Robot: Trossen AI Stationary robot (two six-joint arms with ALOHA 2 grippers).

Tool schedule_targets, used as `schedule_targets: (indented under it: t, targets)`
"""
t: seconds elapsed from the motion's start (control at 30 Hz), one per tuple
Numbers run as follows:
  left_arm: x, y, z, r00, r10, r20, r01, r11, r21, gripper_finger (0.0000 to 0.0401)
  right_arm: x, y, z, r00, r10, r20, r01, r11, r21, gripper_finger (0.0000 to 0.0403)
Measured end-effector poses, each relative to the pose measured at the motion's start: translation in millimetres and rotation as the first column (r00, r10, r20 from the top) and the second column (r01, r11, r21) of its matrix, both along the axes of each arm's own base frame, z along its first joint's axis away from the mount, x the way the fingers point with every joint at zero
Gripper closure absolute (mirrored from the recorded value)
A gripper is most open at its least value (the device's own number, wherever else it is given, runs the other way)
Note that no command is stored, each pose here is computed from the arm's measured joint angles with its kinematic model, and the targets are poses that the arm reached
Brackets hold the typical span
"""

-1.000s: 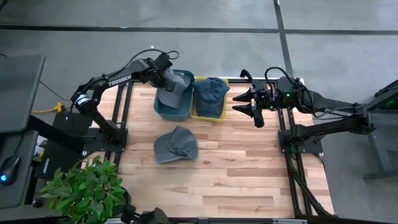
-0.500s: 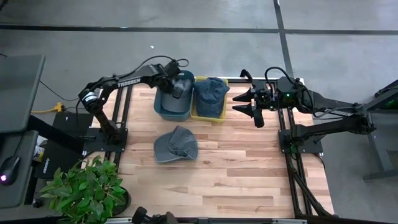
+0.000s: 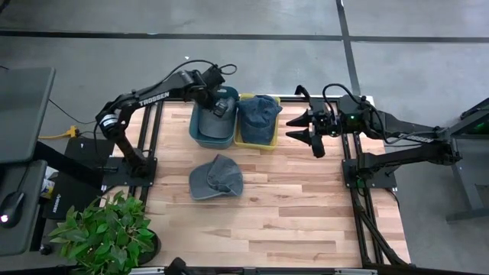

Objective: Pick & Place hat
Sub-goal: Put the gray cap into the blue bin

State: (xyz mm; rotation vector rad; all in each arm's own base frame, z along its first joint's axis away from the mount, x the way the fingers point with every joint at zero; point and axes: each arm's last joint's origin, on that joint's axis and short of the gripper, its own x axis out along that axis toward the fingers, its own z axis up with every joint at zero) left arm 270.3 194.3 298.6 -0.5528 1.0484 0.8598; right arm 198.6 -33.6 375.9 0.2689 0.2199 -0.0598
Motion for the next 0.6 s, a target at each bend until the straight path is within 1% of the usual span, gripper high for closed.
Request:
schedule_targets:
  t: [0.17,0.3,0.4,0.6]
  targets:
    - [4,-28,21,0.996,-0.089,0.013,0.089,0.996,0.015,0.0401,-2,1,0,1.0,0.026,0.0,-0.026,1.0,0.004,0.0221]
    - [6,-55,29,0.986,-0.169,0.006,0.169,0.986,0.004,0.0401,-8,3,4,0.999,0.034,0.013,-0.034,0.999,-0.014,0.0221]
    - [6,-76,35,0.971,-0.24,0.018,0.241,0.97,-0.023,0.0401,-15,4,7,0.999,0.039,0.025,-0.038,0.999,-0.028,0.0221]
    - [15,-115,39,0.93,-0.366,0.024,0.367,0.93,-0.023,0.0401,-28,7,10,0.999,0.045,0.029,-0.044,0.997,-0.059,0.0221]
